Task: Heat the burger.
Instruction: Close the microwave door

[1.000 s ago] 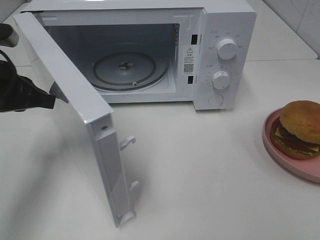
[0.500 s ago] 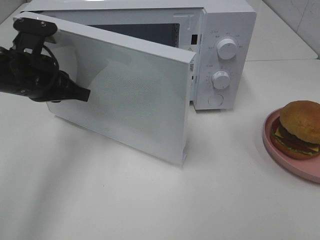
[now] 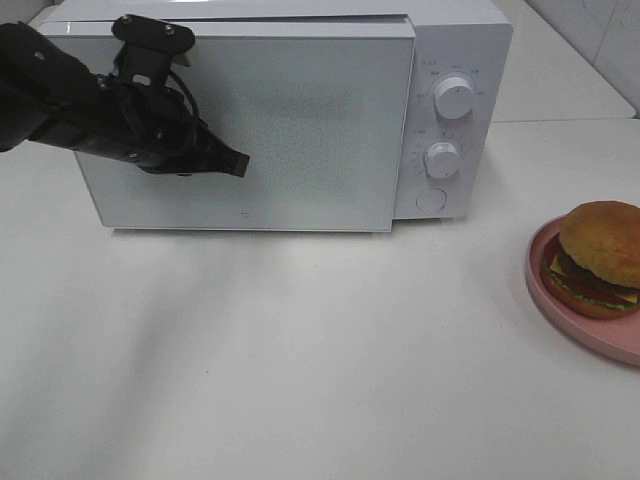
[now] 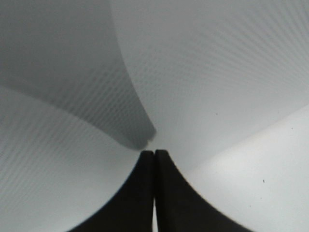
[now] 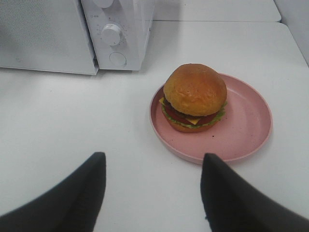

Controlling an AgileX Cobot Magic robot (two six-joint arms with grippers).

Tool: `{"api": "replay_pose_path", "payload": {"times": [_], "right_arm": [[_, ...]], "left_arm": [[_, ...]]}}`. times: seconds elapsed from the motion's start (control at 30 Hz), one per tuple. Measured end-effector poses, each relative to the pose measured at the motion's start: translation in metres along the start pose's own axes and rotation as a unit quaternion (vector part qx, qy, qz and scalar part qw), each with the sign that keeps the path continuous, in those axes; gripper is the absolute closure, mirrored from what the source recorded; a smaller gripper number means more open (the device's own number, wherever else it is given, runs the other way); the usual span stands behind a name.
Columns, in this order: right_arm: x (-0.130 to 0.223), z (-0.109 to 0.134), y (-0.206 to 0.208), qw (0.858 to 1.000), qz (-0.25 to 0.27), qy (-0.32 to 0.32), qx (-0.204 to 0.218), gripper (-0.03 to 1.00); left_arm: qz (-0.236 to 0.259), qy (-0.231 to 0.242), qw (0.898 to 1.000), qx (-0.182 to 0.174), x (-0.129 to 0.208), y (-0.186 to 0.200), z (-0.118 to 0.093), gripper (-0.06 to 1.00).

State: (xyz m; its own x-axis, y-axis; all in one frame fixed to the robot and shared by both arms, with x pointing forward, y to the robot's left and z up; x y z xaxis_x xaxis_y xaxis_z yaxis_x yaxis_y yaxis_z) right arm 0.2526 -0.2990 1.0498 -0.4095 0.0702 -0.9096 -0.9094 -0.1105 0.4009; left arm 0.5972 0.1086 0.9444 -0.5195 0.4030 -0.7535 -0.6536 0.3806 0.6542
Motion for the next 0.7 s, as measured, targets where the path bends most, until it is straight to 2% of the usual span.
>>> {"api": "replay_pose_path", "payload": {"times": [0.13,0.37,0.7], "right_arm": [[0.0,0.0,0.0,1.0,0.0,0.0,0.0,0.4],[0.0,0.0,0.0,1.0,0.0,0.0,0.0,0.4],[0.0,0.0,0.0,1.0,0.0,0.0,0.0,0.4]], "left_arm": [[0.01,-0.01,1.0,0.027,-0.004,-0.017,-0.014,0.94],[0.004,-0.03,0.999,0.041,-0.014,-0.031,-0.024,0.94],[0.0,-0.014,0.996,0.09,-0.034,-0.047,-0.054,0.94]]}}
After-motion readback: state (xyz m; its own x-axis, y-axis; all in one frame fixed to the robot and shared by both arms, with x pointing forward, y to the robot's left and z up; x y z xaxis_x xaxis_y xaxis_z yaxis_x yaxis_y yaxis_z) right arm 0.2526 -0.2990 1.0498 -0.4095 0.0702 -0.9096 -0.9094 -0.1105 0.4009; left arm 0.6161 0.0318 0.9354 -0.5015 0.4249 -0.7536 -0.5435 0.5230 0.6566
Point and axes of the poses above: a point on each arm's last joint axis where the gripper is mounted, y pointing back along that axis away from the gripper, z along the wrist's bending axis when the last joint is at zero, x = y × z, the point moved 2 cm from there along -y, pointing out along that axis toward the gripper, and after that the axes turned 4 degrees about -y, right-handed, at the moved point
